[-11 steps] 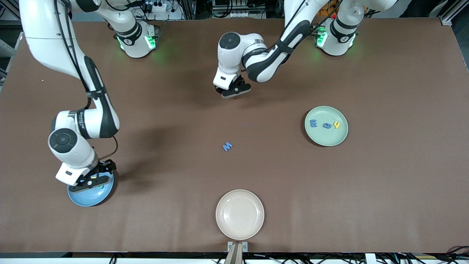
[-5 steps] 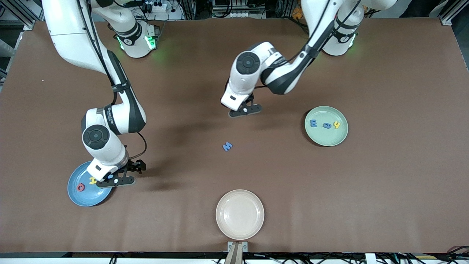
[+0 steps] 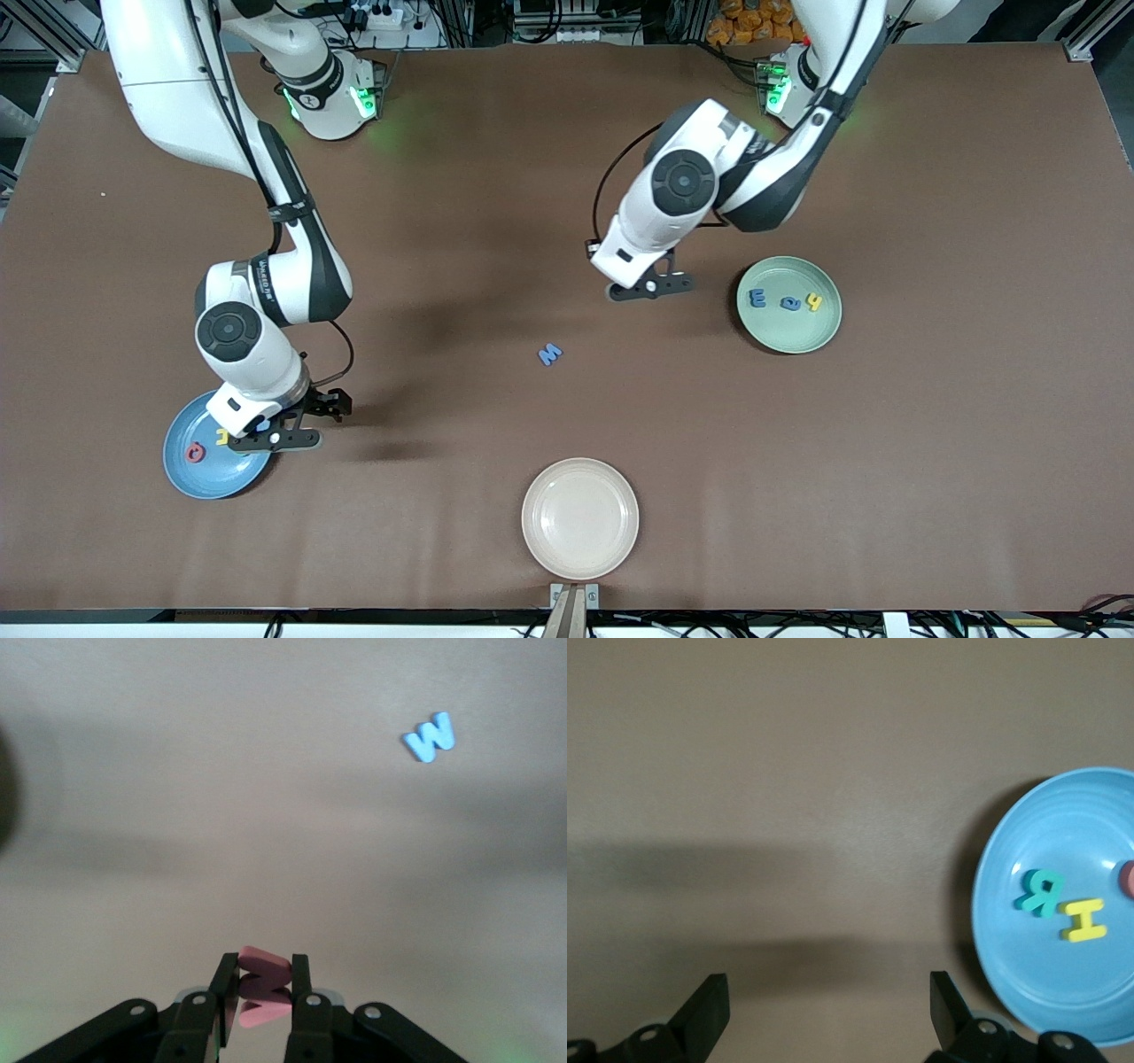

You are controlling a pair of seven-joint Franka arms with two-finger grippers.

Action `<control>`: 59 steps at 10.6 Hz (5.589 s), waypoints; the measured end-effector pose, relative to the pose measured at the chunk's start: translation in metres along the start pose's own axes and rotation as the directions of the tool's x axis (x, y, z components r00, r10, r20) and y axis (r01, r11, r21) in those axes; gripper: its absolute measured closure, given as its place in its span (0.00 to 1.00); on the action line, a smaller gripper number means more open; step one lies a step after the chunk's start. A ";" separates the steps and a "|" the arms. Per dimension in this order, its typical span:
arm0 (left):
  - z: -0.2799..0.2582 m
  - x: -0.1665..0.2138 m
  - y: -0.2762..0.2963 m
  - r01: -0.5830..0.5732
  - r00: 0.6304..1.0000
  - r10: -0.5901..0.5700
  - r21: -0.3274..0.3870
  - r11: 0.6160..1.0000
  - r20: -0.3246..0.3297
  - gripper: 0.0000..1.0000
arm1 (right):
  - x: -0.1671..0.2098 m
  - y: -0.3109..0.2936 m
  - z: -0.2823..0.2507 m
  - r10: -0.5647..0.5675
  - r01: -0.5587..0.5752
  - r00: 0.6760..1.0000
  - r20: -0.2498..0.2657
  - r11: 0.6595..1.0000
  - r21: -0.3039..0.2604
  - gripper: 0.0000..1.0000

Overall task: Sort uppercase to blue plate, lowercase to green plate
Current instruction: 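Carry the w to the green plate while the right gripper reaches W, then release the w on the green plate while the right gripper grasps W, then place the blue W on the blue plate while the left gripper withdraws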

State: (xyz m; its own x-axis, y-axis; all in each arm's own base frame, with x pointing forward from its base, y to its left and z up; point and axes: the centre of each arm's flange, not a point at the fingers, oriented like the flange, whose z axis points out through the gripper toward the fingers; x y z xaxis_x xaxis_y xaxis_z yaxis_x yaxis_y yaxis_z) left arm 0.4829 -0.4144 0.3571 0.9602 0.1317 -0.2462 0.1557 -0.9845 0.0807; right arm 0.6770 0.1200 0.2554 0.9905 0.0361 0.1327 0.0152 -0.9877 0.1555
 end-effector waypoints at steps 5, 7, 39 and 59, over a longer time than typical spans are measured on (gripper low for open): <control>-0.034 0.037 -0.071 -0.039 0.997 0.035 0.057 0.998 0.063 0.72 | -0.011 -0.098 -0.028 0.263 -0.263 0.965 0.006 0.964 0.049 0.00; -0.038 0.055 -0.101 -0.049 0.996 0.043 0.072 0.996 0.082 0.72 | -0.012 -0.131 -0.034 0.400 -0.406 0.914 0.073 0.904 0.133 0.00; 0.138 0.075 -0.297 -0.100 0.990 0.084 0.142 0.985 0.113 0.63 | -0.092 -0.360 0.008 0.712 -0.746 0.644 0.279 0.666 0.023 0.45; -0.086 0.098 -0.376 -0.138 0.990 0.137 -0.033 0.990 -0.027 0.00 | 0.076 0.031 0.029 0.198 -0.219 0.966 0.165 0.968 0.119 0.65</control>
State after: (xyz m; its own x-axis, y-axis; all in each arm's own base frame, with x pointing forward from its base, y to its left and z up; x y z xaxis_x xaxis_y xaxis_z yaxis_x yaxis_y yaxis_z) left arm 0.5384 -0.0217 0.3852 0.9784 -0.0016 -0.2067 0.0291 -0.9889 0.1457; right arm 0.7569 0.0876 0.2418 0.9826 -0.1858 -0.0023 -0.1858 -0.9826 0.0049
